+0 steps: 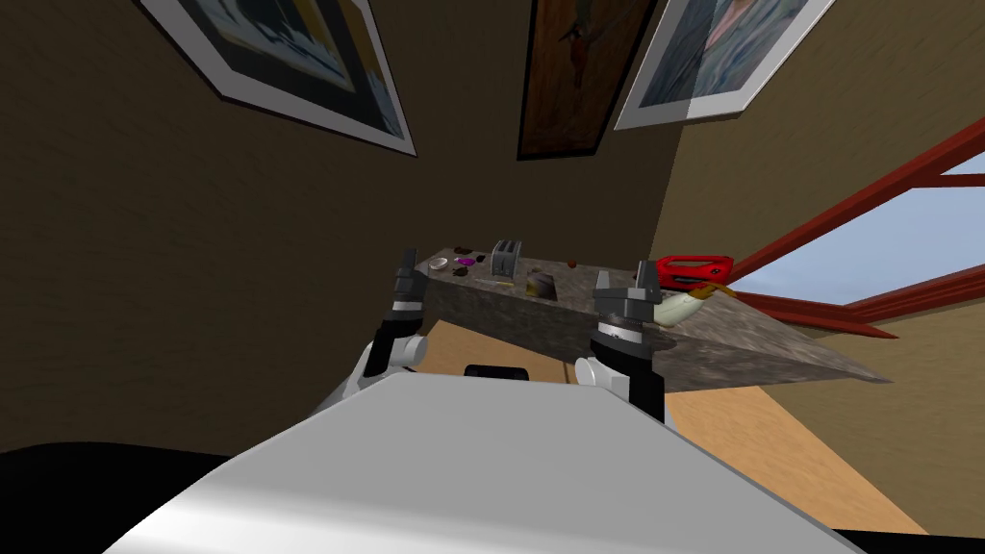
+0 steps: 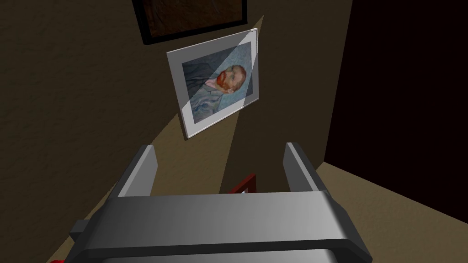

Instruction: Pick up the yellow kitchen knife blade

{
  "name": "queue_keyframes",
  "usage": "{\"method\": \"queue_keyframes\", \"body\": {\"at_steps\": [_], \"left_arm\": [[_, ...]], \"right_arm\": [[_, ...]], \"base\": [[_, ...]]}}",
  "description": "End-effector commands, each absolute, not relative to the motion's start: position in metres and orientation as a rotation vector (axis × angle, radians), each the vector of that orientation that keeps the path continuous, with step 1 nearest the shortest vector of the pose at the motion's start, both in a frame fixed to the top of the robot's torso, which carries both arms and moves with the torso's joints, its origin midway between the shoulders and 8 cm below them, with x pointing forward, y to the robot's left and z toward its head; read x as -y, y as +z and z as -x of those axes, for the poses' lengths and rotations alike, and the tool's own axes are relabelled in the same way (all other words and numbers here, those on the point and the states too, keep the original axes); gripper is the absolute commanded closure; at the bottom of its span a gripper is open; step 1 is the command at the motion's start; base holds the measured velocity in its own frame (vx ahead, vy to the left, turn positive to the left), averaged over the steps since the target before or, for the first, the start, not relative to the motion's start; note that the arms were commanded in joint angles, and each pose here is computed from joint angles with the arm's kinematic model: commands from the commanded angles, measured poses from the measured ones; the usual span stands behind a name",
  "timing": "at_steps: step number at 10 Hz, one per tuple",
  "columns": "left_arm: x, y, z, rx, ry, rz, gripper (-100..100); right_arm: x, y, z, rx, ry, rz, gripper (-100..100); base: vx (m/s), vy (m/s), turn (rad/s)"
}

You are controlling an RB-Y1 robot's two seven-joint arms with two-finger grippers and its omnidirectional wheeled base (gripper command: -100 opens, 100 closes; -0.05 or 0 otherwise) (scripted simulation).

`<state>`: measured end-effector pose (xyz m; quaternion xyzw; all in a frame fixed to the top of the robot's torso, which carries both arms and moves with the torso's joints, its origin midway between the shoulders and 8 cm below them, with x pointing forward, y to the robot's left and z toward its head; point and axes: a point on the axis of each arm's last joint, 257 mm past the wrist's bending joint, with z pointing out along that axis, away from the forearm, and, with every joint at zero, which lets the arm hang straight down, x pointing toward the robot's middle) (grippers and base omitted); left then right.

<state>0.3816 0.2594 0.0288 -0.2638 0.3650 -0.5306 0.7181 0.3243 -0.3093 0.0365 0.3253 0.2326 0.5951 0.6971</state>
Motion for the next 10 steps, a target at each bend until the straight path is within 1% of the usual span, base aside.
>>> {"method": "queue_keyframes", "body": {"at_steps": [1, 10], "left_arm": [[-0.256, 0.023, -0.399, -0.857, -1.157, 0.578, -100], [-0.252, -0.002, -0.471, -1.034, -1.068, 0.617, -100]], "right_arm": [[0.309, 0.037, -0.324, -0.519, 1.327, -0.725, 0], [0.309, 0.036, -0.324, -0.519, 1.327, -0.725, 0]], "base": [[-0.017, 0.076, -0.06], [-0.005, 0.062, -0.043]]}}
